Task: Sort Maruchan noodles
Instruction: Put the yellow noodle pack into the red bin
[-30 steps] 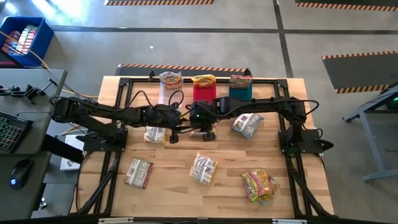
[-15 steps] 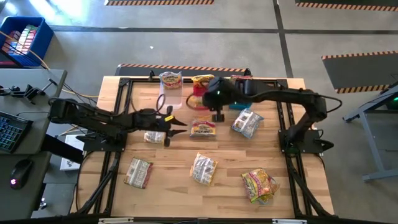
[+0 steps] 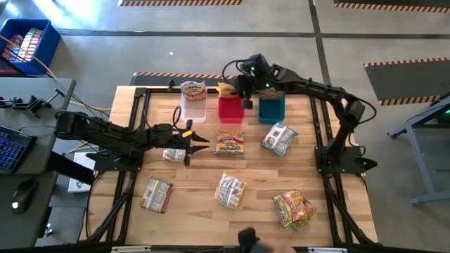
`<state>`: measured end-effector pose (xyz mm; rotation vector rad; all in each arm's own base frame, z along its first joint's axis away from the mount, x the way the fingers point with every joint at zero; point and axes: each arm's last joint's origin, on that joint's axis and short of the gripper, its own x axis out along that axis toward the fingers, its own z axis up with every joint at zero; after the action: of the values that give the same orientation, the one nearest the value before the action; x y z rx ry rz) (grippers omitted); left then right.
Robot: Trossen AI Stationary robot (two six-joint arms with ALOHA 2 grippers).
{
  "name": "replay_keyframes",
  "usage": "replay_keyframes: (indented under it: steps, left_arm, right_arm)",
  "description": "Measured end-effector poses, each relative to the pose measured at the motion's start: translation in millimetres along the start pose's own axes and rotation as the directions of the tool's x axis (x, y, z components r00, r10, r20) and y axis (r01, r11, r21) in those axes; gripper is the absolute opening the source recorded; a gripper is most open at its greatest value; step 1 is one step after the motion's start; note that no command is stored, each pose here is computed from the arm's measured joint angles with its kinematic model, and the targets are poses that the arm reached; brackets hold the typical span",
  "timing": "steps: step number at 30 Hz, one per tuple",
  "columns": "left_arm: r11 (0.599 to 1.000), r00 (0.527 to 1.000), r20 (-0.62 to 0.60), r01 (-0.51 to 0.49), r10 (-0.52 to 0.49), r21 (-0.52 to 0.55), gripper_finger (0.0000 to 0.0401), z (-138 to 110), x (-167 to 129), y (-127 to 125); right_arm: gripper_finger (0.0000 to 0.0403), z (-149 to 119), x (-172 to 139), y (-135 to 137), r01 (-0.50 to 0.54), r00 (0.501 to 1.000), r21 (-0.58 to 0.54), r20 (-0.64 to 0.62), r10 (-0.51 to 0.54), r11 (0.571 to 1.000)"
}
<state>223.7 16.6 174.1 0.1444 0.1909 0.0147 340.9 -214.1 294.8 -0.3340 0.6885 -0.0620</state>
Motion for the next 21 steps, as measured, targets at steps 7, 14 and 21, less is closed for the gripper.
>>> replay_keyframes:
  steps: [7, 14, 21]
  left_arm:
    - [1.000, 1.000, 0.010, -0.002, 0.002, -0.024, 0.0082, 1, 0, 0]
    - [0.999, 1.000, 0.010, 0.000, 0.000, -0.034, 0.0082, 1, 0, 0]
    - [0.999, 1.000, 0.009, 0.000, 0.001, -0.049, 0.0082, 1, 0, 0]
  right_arm:
    - [0.0089, -29, 29, -13, -0.032, 0.999, 0.023, -0.039, 0.033, 0.999]
    - [0.0089, -36, 48, -16, -0.028, 1.000, 0.014, -0.012, 0.028, 1.000]
    - [0.0089, -52, 59, -26, -0.005, 1.000, 0.022, -0.022, 0.006, 1.000]
